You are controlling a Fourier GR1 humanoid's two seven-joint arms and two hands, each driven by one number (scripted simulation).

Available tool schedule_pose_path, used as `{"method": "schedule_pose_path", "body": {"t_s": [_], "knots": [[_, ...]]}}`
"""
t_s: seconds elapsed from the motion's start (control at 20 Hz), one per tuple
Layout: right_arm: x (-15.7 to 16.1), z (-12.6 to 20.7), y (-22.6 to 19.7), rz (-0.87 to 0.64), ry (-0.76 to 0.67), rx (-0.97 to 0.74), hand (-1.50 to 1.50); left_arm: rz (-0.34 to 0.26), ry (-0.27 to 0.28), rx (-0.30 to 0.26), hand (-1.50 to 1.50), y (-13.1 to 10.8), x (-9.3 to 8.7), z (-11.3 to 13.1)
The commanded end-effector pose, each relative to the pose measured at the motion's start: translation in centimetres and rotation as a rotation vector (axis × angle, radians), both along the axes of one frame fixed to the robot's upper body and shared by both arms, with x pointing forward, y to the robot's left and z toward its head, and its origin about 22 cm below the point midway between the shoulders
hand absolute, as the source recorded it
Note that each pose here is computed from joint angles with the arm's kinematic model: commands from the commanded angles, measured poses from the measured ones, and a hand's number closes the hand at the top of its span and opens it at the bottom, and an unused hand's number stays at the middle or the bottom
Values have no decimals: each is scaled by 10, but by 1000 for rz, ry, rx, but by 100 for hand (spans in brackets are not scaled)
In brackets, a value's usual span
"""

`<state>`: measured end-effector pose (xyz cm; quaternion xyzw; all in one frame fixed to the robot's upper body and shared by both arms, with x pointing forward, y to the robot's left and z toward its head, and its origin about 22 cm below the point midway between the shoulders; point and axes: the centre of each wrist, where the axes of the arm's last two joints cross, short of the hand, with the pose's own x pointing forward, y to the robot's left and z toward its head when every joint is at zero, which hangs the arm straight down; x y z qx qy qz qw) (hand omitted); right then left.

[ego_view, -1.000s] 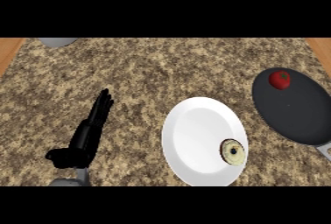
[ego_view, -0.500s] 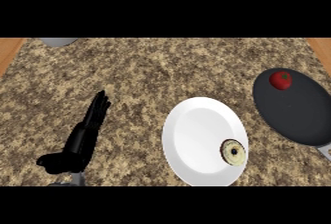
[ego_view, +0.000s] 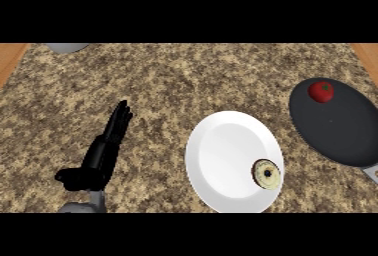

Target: Pick the tomato from the plate and place it in the pan

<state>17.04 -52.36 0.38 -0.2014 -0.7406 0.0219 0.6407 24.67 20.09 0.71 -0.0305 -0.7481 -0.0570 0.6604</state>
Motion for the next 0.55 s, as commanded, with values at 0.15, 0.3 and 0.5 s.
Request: {"method": "schedule_pose_path", "body": {"t_s": [0.15, 0.3, 0.5], "knots": [[2, 1, 7, -23, 8, -45, -150, 8, -19, 6, 0, 12, 8, -7], [8, 14, -6, -9, -3, -73, -150, -7, 10, 3, 0, -2, 1, 11], [3, 13, 22, -51, -8, -151, -150, 9, 4, -4, 0, 9, -11, 2]]}}
